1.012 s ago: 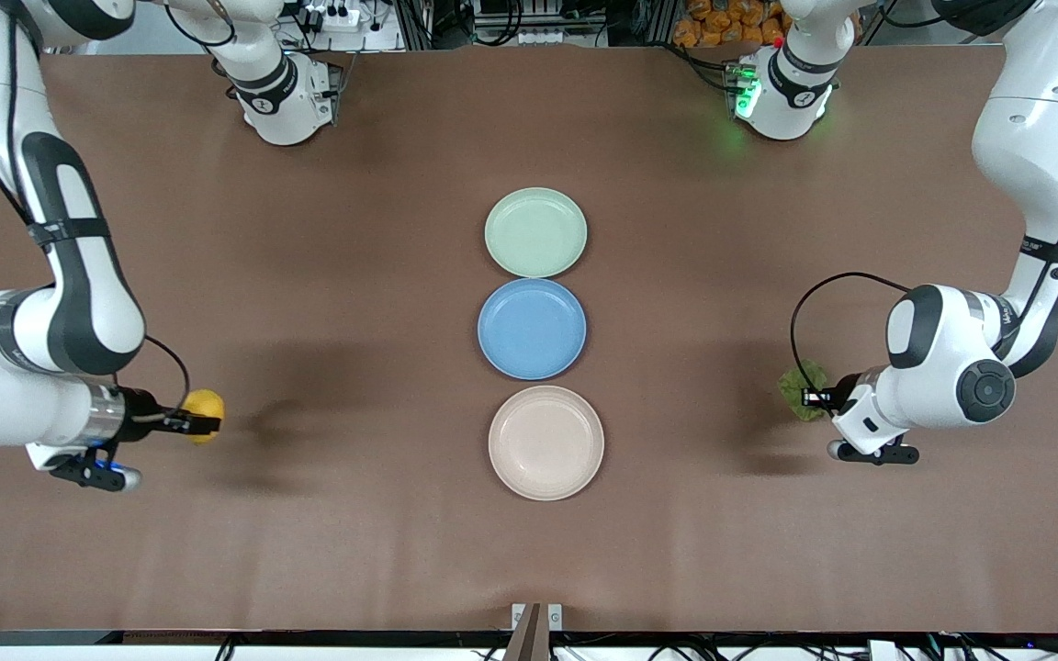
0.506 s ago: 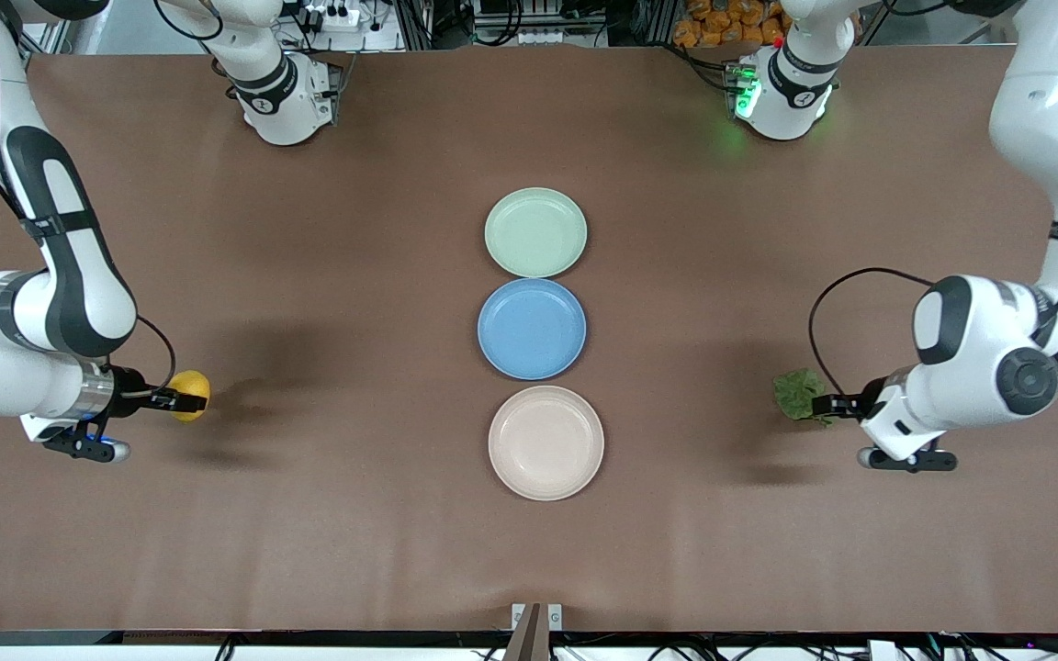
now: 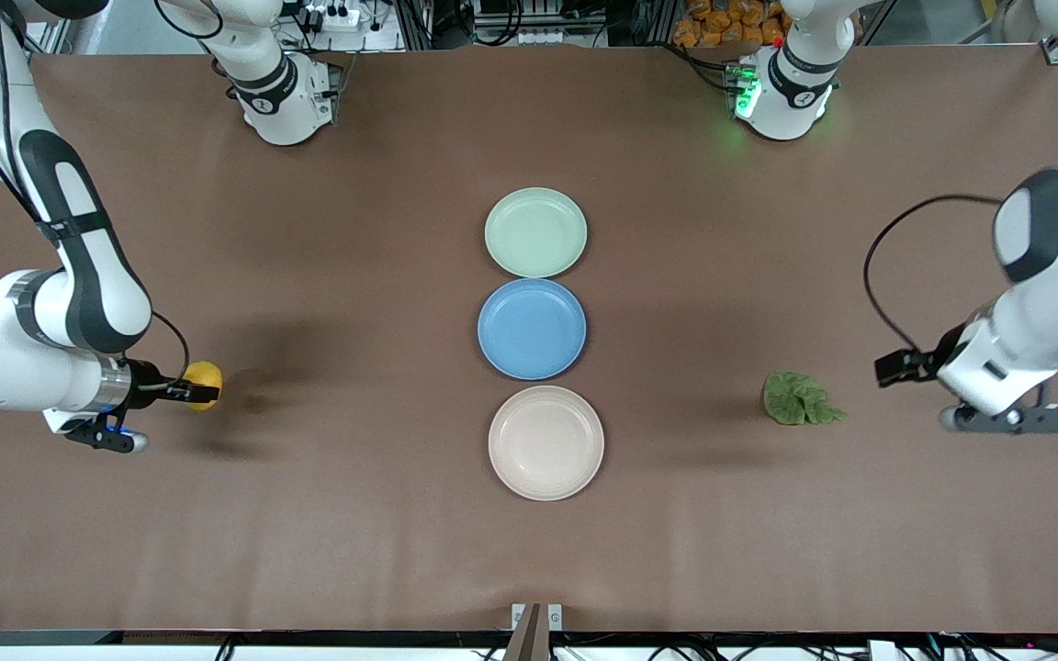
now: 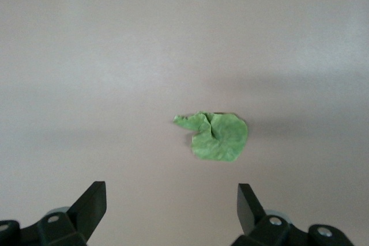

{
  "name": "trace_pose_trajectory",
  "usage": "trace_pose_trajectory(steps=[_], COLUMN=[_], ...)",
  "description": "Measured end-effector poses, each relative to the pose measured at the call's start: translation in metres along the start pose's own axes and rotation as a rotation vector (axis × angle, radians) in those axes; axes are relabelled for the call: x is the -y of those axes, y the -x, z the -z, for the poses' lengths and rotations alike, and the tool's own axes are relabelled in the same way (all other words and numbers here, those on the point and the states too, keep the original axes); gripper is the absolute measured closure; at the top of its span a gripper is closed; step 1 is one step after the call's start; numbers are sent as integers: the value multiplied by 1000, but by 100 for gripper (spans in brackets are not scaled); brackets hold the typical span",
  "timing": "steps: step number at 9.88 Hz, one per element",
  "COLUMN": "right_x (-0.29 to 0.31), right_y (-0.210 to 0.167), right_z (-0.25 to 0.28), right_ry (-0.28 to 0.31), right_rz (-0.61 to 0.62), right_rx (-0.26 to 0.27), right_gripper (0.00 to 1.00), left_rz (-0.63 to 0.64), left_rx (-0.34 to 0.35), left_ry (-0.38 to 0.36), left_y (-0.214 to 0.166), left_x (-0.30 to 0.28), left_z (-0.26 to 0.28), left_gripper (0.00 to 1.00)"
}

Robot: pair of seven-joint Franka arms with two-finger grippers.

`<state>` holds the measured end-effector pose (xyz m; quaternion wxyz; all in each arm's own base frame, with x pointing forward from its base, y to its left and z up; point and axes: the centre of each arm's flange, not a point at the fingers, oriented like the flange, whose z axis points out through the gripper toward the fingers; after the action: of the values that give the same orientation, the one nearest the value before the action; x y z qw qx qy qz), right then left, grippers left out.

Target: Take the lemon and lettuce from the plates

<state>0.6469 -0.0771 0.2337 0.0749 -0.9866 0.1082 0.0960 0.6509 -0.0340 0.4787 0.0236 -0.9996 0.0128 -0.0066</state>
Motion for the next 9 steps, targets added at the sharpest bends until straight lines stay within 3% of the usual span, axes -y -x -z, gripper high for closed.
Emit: trace_pose_trajectory(steps=[2, 3, 5, 8, 9], right_x=[0, 1, 6, 24, 34], right_y=[2, 4, 2, 7, 13], right_z=[-2, 0, 30, 119, 150], right_ry=[2, 3, 7, 16, 17], right_rz=[-2, 0, 8, 35, 49], right_rx=[18, 31, 64, 112, 99], right_gripper=[7, 0, 0, 0, 0], left_rz=[20, 21, 10, 21, 24], left_rx=[-4, -20, -42, -44, -41], left_ry=[16, 7, -7, 28, 30], left_y=[20, 30, 52, 74, 75], left_x=[-4, -8, -22, -30, -29], left_z=[58, 84, 123, 153, 154], left_gripper=[0, 0, 0, 0, 0])
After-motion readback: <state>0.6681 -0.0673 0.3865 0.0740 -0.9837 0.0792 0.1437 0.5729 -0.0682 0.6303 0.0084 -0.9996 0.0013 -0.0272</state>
